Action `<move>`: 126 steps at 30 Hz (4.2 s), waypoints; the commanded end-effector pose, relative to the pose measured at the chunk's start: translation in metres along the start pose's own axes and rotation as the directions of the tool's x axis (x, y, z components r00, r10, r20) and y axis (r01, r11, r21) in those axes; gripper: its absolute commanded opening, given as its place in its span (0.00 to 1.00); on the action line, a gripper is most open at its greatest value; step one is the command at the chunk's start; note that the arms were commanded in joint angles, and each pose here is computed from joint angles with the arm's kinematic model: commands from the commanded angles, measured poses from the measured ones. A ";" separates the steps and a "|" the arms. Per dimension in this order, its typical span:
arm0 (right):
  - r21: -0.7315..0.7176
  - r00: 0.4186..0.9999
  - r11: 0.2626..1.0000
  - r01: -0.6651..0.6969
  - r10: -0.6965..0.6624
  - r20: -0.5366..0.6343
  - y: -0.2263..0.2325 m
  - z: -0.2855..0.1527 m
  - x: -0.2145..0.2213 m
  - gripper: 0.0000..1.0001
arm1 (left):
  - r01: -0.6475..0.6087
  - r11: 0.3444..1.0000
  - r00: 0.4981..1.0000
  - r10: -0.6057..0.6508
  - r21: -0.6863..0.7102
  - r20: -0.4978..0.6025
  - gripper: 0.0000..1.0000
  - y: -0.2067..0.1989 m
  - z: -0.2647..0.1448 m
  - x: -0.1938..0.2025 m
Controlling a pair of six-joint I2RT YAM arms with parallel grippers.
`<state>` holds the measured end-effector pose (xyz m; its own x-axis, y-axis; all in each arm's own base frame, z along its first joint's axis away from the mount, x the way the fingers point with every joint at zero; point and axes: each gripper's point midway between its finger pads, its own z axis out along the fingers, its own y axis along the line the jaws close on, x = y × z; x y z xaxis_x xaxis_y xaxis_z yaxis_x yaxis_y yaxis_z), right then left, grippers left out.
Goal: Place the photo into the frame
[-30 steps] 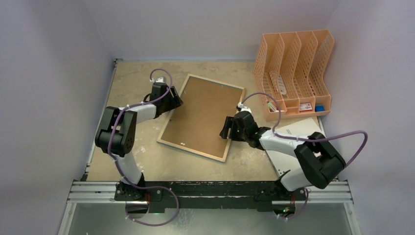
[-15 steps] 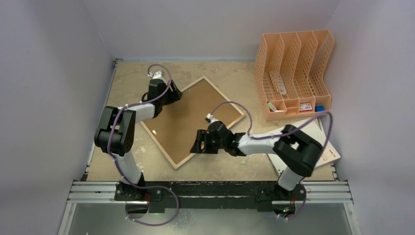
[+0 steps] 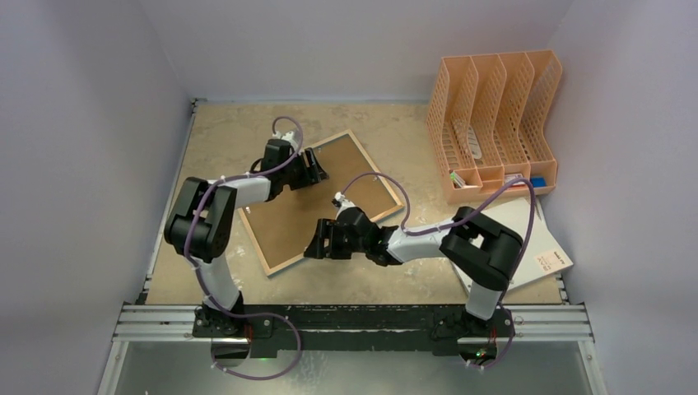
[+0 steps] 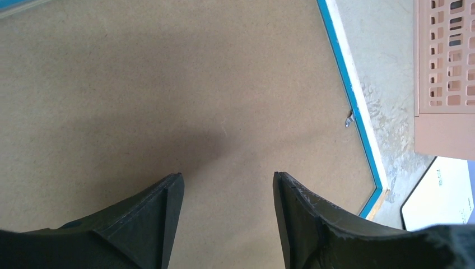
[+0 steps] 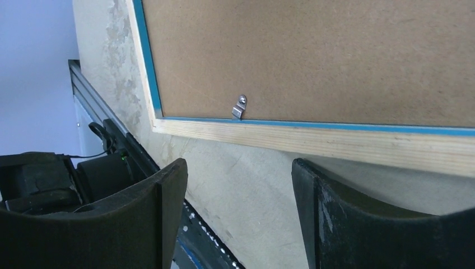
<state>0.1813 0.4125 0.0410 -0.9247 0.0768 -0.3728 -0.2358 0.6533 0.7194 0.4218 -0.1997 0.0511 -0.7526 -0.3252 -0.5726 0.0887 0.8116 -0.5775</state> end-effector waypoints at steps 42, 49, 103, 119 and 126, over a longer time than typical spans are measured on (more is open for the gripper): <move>-0.116 0.965 0.972 0.206 -0.182 0.187 0.081 0.036 -0.135 0.60 | 0.357 0.821 0.930 -0.266 -0.445 0.255 0.63 0.105 -0.176 0.082; -0.186 0.956 0.960 0.211 -0.163 0.245 0.106 0.090 -0.163 0.54 | 0.404 0.707 0.897 -0.180 -0.581 0.404 0.71 0.128 -0.223 0.062; -0.204 0.934 0.911 0.357 -0.347 0.086 0.098 0.180 -0.119 0.40 | 0.505 0.698 0.859 -0.351 -0.508 0.372 0.13 0.141 -0.198 0.082; -0.208 0.928 0.907 0.366 -0.339 0.152 0.083 0.165 -0.148 0.42 | 0.601 0.639 0.743 -0.224 -0.481 0.630 0.44 0.151 -0.222 -0.010; -0.209 0.928 0.909 0.361 -0.328 0.177 0.088 0.139 -0.147 0.41 | 0.610 0.702 0.740 -0.339 -0.367 0.581 0.51 0.146 -0.182 -0.010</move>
<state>0.3428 0.5737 0.0484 -0.7476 -0.0259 -0.6637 -0.5954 0.4689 0.6524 0.2980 0.0276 0.0716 -0.2301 -0.7567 -0.6119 -0.7193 0.5557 -0.4168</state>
